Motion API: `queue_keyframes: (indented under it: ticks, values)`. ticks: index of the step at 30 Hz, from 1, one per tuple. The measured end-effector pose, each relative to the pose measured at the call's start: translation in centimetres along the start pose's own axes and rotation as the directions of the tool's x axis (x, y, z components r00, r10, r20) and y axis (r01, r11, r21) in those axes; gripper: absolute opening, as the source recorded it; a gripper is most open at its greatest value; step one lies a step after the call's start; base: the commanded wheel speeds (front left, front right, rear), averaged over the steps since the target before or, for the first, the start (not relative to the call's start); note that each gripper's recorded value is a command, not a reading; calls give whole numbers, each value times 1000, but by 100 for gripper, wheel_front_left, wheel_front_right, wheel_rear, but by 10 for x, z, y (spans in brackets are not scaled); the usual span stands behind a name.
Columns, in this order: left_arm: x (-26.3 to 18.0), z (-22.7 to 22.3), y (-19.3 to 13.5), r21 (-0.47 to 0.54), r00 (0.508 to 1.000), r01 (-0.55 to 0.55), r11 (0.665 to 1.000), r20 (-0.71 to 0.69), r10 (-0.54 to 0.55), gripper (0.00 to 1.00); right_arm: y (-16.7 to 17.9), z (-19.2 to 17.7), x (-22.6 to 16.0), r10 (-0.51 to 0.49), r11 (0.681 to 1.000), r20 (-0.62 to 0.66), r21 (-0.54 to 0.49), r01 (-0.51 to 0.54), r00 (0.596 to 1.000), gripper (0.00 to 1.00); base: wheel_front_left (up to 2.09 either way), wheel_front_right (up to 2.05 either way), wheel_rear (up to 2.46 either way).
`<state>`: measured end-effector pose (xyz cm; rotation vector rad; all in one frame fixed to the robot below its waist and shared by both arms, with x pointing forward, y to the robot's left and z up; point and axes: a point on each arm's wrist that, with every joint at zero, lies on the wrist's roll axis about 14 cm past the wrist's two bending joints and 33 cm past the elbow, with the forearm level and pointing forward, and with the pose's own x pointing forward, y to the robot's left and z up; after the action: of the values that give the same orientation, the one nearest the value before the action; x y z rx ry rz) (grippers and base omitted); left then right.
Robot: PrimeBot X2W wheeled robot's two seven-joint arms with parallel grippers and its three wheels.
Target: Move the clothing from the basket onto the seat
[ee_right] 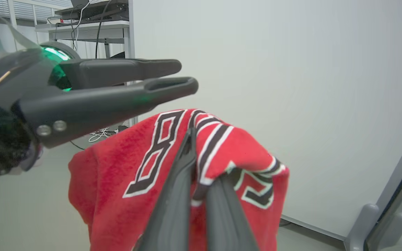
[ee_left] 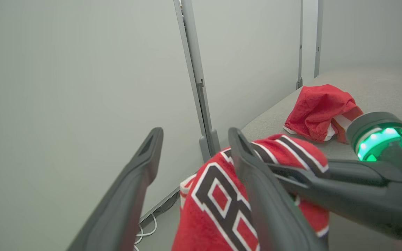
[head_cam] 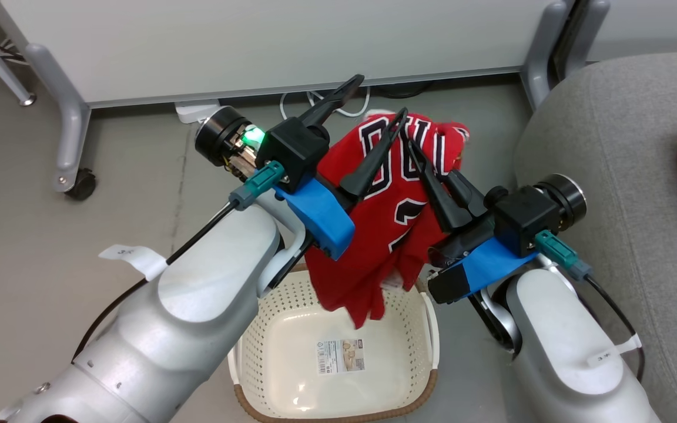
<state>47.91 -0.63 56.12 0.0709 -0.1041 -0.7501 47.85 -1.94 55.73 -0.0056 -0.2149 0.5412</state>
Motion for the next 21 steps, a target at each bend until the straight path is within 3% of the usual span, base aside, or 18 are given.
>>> queue_keyframes:
  ticks: [12, 21]
  values:
    - [8, -10, -23, -28, 998, 59, 998, 8, -59, 100, -43, 2, -26, -133, 990, -6, -43, 132, 991, 0, 0, 0, 0]
    - [17, -21, -51, -60, 992, 127, 990, 12, -126, 100, -84, 1, -56, -265, 962, -20, -78, 262, 964, 0, 0, 0, 0]
